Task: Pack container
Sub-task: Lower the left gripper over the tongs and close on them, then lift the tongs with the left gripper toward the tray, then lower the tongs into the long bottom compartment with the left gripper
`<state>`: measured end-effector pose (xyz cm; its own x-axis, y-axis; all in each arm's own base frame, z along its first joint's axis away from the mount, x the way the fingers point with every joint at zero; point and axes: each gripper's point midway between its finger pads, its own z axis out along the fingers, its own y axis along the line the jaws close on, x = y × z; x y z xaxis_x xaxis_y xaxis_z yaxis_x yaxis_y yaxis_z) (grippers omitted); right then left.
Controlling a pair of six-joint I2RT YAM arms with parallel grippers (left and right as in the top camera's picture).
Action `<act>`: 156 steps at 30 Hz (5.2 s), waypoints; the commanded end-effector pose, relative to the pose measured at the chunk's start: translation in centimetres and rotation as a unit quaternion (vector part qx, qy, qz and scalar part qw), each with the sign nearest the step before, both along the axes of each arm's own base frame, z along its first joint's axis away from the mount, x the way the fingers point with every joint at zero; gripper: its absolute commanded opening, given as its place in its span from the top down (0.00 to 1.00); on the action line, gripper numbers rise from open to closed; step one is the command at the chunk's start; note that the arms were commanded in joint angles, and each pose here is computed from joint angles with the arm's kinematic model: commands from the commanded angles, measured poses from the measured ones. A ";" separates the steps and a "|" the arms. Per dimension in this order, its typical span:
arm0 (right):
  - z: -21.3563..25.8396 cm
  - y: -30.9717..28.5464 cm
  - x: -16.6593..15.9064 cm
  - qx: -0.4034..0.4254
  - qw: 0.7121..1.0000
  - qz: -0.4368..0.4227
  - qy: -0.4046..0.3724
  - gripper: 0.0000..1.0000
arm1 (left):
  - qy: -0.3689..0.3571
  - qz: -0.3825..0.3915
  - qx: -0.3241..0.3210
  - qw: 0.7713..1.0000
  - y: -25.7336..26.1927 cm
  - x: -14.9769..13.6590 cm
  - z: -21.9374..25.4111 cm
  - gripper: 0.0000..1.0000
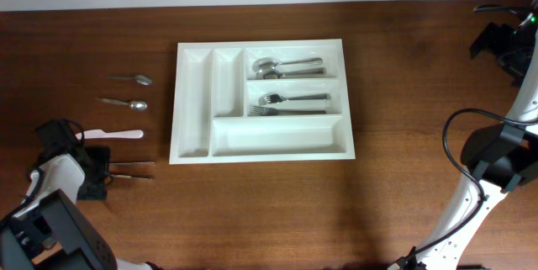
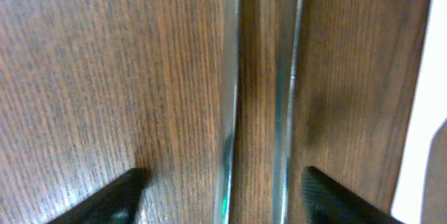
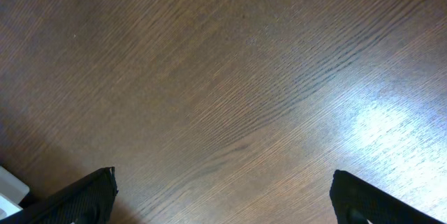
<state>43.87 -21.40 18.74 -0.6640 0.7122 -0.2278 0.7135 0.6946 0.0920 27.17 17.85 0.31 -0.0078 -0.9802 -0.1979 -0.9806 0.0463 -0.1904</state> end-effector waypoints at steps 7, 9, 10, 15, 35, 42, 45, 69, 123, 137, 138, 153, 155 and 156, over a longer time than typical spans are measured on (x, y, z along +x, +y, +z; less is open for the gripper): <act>1.7 0.3 0.1 -0.008 1.000 0.005 -0.020 0.01 | 0.021 0.015 -0.028 0.999 -0.8 -0.7 -1.6 0.83; 1.7 0.3 0.1 -0.008 1.000 0.005 -0.020 0.01 | 0.033 0.015 -0.035 0.999 -1.1 -1.4 -1.7 0.98; 1.7 0.3 0.1 -0.008 1.000 0.005 -0.020 0.01 | 0.043 0.016 -0.041 0.998 -1.4 -1.8 -1.8 0.98; 1.7 0.3 0.1 -0.008 1.000 0.005 -0.020 0.01 | 0.070 -0.013 -0.056 0.996 -2.3 -3.0 -1.9 0.98; 1.7 0.3 0.1 -0.008 1.000 0.005 -0.020 0.01 | -0.044 -0.205 0.087 0.974 0.2 1.9 12.5 0.98; 1.7 0.3 0.1 -0.008 1.000 0.005 -0.020 0.01 | -0.126 -0.287 0.118 0.942 -1.8 3.3 17.7 0.98; 1.7 0.3 0.1 -0.008 1.000 0.005 -0.020 0.01 | -0.134 -0.327 0.124 0.927 -3.4 4.2 18.1 0.98; 1.7 0.3 0.1 -0.008 1.000 0.005 -0.020 0.01 | -0.217 -0.222 0.047 0.950 -24.7 11.1 16.4 0.98; 1.7 0.3 0.1 -0.008 1.000 0.005 -0.020 0.01 | -0.235 -0.082 -0.069 0.966 -37.5 8.2 11.7 0.98; 1.7 0.3 0.1 -0.008 1.000 0.005 -0.020 0.01 | -0.172 -0.114 -0.086 0.975 -39.8 6.8 7.6 0.98; 1.7 0.3 0.1 -0.008 1.000 0.005 -0.020 0.01 | -0.171 -0.114 -0.084 0.975 -39.8 6.8 7.5 0.98; 1.7 0.3 0.1 -0.008 1.000 0.005 -0.020 0.01 | -0.122 -0.123 -0.092 0.981 -40.6 6.0 4.1 0.94; 1.7 0.3 0.1 -0.008 1.000 0.005 -0.020 0.01 | -0.131 -0.123 -0.096 0.979 -40.8 6.3 4.3 0.68; 1.7 0.3 0.1 -0.008 1.000 0.005 -0.020 0.01 | -0.136 -0.122 -0.096 0.978 -40.9 6.5 4.4 0.51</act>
<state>43.88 -21.40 18.74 -0.6639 0.7122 -0.2281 0.7135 0.6946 0.0922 33.12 -22.46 4.19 -0.2220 -0.9735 -0.0556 -0.8654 0.2230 -0.4487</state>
